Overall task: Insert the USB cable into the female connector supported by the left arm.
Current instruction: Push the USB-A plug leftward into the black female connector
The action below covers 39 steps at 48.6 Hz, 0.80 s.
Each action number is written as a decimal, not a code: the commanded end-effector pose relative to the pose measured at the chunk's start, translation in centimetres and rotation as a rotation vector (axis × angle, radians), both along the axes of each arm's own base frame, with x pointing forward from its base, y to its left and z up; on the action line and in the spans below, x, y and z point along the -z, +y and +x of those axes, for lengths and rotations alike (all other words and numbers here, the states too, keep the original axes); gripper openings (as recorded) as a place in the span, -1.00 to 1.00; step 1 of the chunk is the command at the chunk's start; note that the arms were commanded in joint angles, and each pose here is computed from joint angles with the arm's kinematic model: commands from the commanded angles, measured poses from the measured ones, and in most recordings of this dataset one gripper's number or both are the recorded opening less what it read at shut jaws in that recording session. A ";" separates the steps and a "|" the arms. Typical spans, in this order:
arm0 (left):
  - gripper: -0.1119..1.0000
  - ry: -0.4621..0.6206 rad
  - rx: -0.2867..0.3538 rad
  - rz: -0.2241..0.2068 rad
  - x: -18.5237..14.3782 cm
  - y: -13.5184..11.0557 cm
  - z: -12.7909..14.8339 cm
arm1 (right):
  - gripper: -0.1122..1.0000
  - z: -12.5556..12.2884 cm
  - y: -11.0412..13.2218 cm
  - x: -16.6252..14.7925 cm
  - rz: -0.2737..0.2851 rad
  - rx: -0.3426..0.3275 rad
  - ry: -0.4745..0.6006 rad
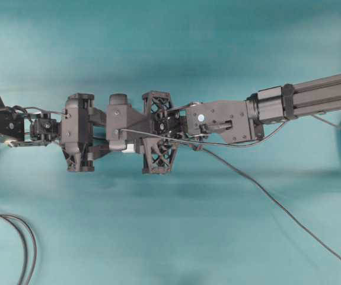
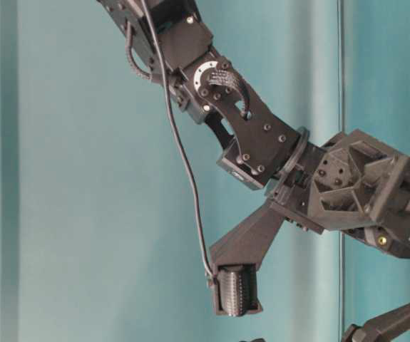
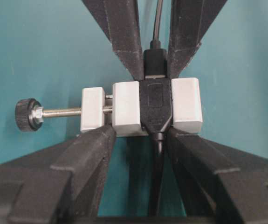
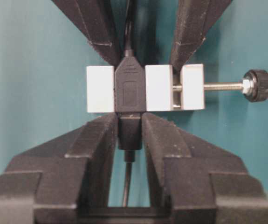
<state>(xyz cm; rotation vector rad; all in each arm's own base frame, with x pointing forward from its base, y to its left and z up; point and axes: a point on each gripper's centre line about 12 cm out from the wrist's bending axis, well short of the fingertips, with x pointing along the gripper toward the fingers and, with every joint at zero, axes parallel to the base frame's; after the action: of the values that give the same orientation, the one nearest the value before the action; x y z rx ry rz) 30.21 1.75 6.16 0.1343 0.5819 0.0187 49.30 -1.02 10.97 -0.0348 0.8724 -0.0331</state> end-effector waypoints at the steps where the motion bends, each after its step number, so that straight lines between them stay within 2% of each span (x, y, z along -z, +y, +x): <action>1: 0.25 -0.088 0.010 0.015 -2.0 0.0 2.1 | -0.43 2.0 0.1 -3.3 -0.005 -0.012 -0.117; 19: 0.25 -0.091 0.027 0.042 -2.1 0.0 2.1 | -0.43 2.1 0.1 -3.6 -0.010 -0.016 -0.123; 39: 0.31 -0.078 0.011 0.024 -2.4 0.0 0.1 | -0.43 0.7 0.3 -3.6 -0.004 -0.013 -0.104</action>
<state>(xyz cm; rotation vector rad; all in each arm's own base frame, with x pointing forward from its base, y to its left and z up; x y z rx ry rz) 29.71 1.77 6.59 0.1608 0.5778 0.0126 49.41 -0.94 11.09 -0.0411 0.8664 -0.0286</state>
